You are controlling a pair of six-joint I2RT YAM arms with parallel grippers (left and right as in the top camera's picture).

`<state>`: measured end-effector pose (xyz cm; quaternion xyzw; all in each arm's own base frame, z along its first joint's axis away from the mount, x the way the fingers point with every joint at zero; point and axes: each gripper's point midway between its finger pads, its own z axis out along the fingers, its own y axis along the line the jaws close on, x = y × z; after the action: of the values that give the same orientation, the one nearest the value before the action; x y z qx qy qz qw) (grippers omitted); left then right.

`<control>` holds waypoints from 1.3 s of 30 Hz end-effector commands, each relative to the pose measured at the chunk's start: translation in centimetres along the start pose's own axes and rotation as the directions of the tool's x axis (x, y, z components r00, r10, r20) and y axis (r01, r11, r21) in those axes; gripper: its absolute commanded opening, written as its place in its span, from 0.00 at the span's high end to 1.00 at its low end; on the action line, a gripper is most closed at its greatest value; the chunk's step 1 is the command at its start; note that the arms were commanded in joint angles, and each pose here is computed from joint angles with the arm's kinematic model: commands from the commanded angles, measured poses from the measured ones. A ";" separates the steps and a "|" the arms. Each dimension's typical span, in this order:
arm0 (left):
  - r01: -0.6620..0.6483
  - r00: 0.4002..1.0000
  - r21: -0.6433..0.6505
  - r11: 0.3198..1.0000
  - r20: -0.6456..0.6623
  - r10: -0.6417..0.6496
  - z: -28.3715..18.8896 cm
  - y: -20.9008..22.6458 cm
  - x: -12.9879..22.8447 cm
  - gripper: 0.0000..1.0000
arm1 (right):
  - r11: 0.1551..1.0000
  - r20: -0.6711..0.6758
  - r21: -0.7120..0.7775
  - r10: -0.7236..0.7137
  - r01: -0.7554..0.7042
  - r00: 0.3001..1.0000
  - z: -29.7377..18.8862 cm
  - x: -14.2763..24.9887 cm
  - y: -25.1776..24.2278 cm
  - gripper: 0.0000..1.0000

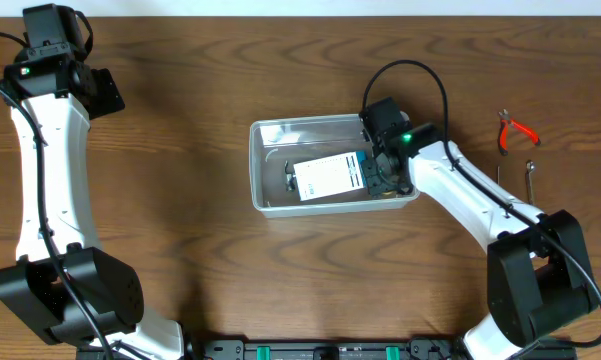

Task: Pack container
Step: 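Carry the screwdriver over the container and lower it inside, then open the right gripper and withdraw it to the right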

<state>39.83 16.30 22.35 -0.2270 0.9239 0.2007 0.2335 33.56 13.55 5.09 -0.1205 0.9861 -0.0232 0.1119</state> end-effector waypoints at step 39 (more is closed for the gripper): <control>0.030 0.999 0.000 1.000 0.039 -0.030 -1.3 0.6 -0.9 0.02 | 0.936 0.019 0.144 0.322 -0.321 0.947 -5.0 -3.1 -23.0 0.48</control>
<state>39.83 16.30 22.34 -0.2269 0.9240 0.2007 0.2334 40.56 -7.87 14.39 0.0731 0.9833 -0.0857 0.1431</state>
